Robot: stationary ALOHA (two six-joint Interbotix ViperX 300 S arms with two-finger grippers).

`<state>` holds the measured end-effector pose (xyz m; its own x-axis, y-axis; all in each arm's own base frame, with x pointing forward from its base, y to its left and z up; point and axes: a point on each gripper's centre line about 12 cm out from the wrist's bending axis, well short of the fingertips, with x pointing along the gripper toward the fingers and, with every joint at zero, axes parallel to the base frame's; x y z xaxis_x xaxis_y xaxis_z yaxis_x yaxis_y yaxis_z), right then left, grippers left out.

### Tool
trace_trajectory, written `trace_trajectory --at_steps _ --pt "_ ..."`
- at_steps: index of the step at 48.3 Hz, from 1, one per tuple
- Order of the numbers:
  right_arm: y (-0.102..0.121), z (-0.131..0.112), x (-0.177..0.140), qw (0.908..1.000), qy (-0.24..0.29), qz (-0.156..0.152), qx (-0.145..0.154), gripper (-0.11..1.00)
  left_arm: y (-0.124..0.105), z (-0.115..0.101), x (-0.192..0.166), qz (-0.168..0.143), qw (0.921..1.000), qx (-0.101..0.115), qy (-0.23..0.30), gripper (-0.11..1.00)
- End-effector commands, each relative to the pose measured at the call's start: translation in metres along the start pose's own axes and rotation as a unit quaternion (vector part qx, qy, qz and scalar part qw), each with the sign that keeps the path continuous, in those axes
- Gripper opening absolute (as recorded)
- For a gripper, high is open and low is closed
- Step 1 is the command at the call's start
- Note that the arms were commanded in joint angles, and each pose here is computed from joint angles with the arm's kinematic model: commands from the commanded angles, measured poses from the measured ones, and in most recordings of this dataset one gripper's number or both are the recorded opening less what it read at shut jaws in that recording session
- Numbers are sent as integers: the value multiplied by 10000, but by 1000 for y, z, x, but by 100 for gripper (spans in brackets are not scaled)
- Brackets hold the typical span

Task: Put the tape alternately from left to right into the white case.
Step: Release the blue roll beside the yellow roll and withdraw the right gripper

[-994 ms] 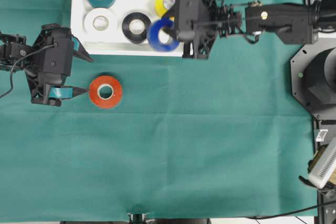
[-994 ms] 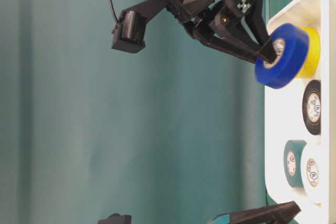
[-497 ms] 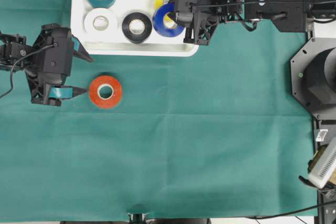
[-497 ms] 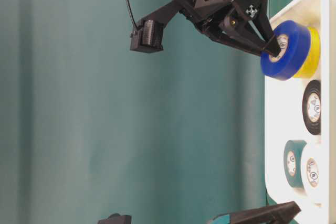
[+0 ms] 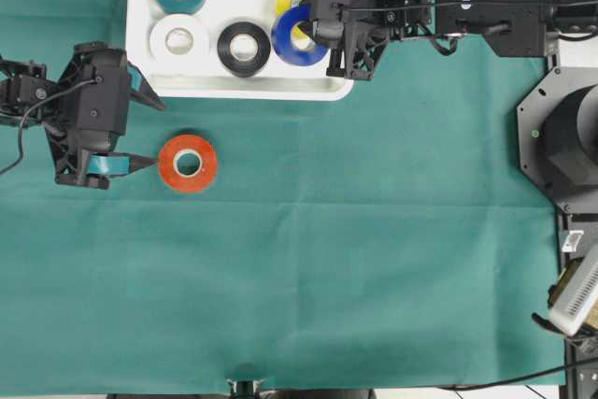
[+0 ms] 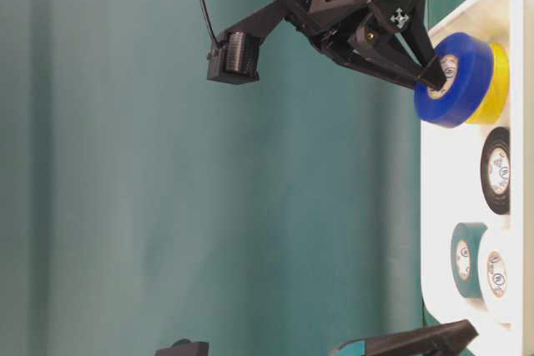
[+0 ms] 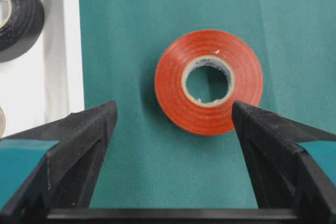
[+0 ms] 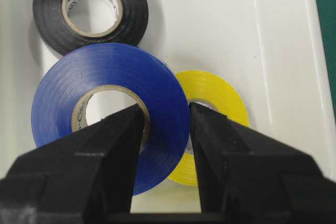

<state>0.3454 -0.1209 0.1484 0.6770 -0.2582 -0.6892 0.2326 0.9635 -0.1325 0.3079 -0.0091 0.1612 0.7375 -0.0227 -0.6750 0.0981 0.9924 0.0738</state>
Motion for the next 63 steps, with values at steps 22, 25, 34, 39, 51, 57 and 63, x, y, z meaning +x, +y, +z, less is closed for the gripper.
trace_trajectory --at_steps 22,25,34,39,51,57,63 --pt "0 1 -4 10000 -53 5 3 70 0 14 -4 12 9997 3 -230 89" --pt "1 0 -3 10000 -39 13 -2 71 0 13 -3 11 9998 3 -215 89" --pt "1 1 -3 10000 -46 12 -2 70 0 14 -4 12 9997 -5 -230 89" --pt "2 1 -4 10000 -47 18 -7 70 0 14 -4 12 9997 3 -230 89" --pt "13 7 -15 9996 -214 117 -117 70 0 14 -4 12 9997 3 -230 89" --pt "26 9 -23 9990 -301 254 -233 70 0 14 -4 12 9997 3 -230 89" --pt "45 9 -33 9973 -409 459 -409 70 0 14 -4 11 9998 3 -222 89"
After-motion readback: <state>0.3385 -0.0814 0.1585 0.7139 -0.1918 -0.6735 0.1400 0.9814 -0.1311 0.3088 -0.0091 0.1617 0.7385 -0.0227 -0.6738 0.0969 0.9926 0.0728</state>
